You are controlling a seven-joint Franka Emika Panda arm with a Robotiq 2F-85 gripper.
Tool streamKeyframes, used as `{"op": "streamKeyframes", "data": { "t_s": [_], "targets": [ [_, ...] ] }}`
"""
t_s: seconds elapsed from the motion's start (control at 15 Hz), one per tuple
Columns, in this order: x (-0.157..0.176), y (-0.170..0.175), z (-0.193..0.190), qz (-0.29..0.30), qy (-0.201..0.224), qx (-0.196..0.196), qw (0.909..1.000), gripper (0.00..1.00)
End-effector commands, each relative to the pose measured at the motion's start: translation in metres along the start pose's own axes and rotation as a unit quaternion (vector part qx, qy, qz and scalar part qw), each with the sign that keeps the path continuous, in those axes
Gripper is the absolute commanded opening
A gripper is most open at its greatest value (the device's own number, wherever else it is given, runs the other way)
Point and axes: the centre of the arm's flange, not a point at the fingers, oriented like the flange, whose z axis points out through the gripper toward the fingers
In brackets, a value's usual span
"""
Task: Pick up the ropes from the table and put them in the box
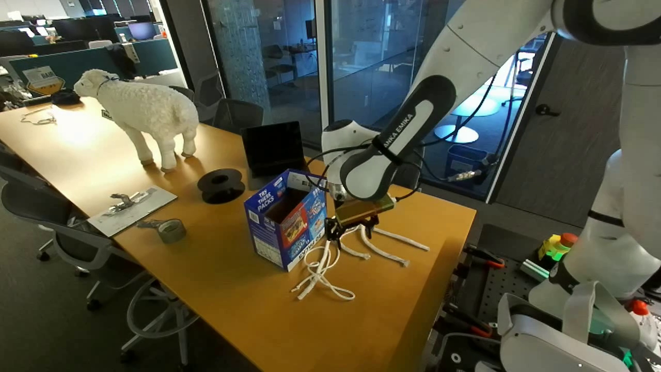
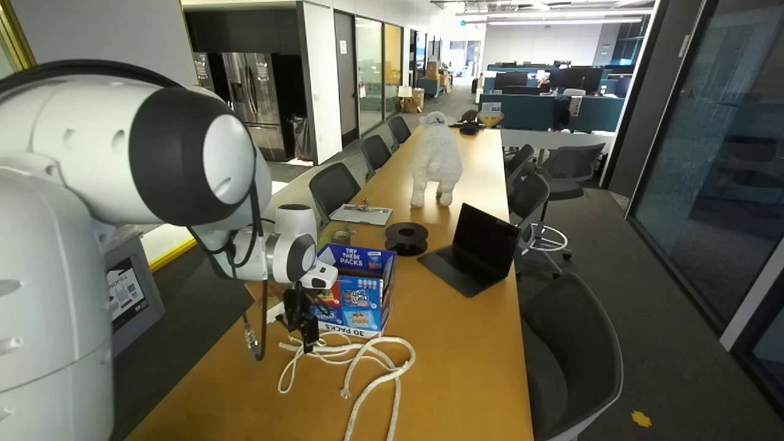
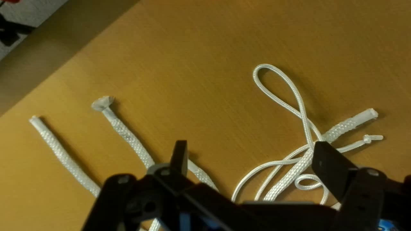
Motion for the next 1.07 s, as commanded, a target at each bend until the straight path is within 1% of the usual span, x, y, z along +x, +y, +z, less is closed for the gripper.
{"op": "streamKeyframes", "data": {
  "t_s": [0.0,0.13,0.4,0.73,1.0],
  "targets": [
    [0.029,-0.039,0.019,0.064,-0.032,0.027,0.9971,1.00],
    [0.036,-0.052,0.032,0.088,-0.048,0.039,0.9942,1.00],
    [0.042,-0.073,0.054,0.130,-0.060,0.057,0.9880,1.00],
    [0.038,-0.097,0.089,0.138,-0.064,0.050,0.9870,1.00],
    [0.037,-0.105,0.114,0.135,-0.066,0.042,0.9877,1.00]
  ]
}}
